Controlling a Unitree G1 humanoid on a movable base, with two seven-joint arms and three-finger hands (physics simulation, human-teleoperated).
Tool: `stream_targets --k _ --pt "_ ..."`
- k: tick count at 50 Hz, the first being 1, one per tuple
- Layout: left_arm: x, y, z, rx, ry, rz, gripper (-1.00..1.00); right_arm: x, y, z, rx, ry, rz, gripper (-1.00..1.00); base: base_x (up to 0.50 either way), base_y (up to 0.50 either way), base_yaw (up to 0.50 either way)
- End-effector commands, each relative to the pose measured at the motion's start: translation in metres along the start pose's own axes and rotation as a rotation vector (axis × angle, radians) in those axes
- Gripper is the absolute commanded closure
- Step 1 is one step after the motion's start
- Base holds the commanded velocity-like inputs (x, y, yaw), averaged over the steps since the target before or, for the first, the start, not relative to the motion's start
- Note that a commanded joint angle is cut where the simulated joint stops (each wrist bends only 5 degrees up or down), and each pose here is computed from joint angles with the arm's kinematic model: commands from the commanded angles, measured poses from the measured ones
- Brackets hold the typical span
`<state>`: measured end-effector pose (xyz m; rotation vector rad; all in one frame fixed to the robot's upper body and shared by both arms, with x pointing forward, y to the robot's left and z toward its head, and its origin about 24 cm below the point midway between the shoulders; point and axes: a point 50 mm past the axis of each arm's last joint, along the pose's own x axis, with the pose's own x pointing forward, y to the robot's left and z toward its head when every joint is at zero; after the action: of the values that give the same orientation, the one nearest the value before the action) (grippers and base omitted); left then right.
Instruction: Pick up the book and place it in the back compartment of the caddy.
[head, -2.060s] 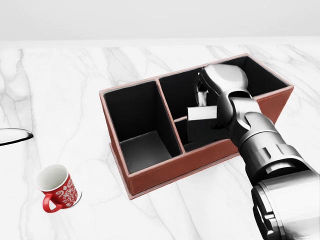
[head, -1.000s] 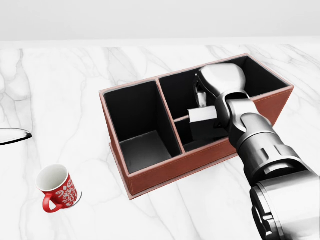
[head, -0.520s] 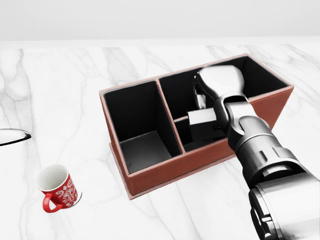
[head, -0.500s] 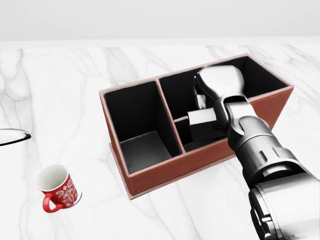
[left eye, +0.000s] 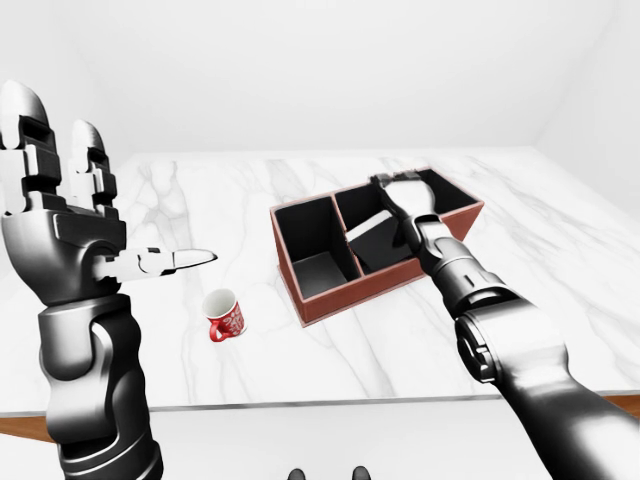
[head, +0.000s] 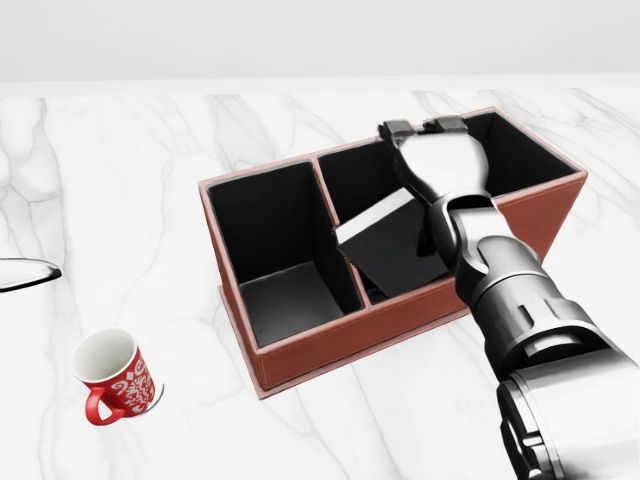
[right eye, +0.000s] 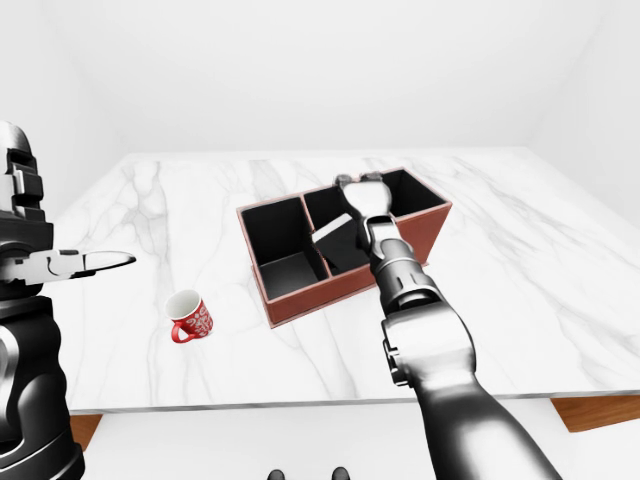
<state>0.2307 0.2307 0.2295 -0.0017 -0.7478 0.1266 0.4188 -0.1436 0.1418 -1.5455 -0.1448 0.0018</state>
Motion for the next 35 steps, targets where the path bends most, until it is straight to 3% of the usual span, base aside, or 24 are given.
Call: stream_targets --k 1,23,35 --pt "0.000 -0.001 0.000 -0.001 0.002 -0.004 -1.00 0.000 0.000 -0.002 0.006 0.007 0.000 -1.00 0.00 0.00 0.00" --pt "0.000 0.001 0.001 -0.001 -0.004 -0.001 -1.00 0.006 -0.016 0.006 0.022 -0.013 -0.043 -1.00 0.00 0.00 0.00" --pt "-0.002 0.000 0.005 -0.005 -0.018 -0.003 -1.00 0.010 -0.043 -0.006 0.166 0.036 -0.160 -1.00 0.00 0.00 0.00"
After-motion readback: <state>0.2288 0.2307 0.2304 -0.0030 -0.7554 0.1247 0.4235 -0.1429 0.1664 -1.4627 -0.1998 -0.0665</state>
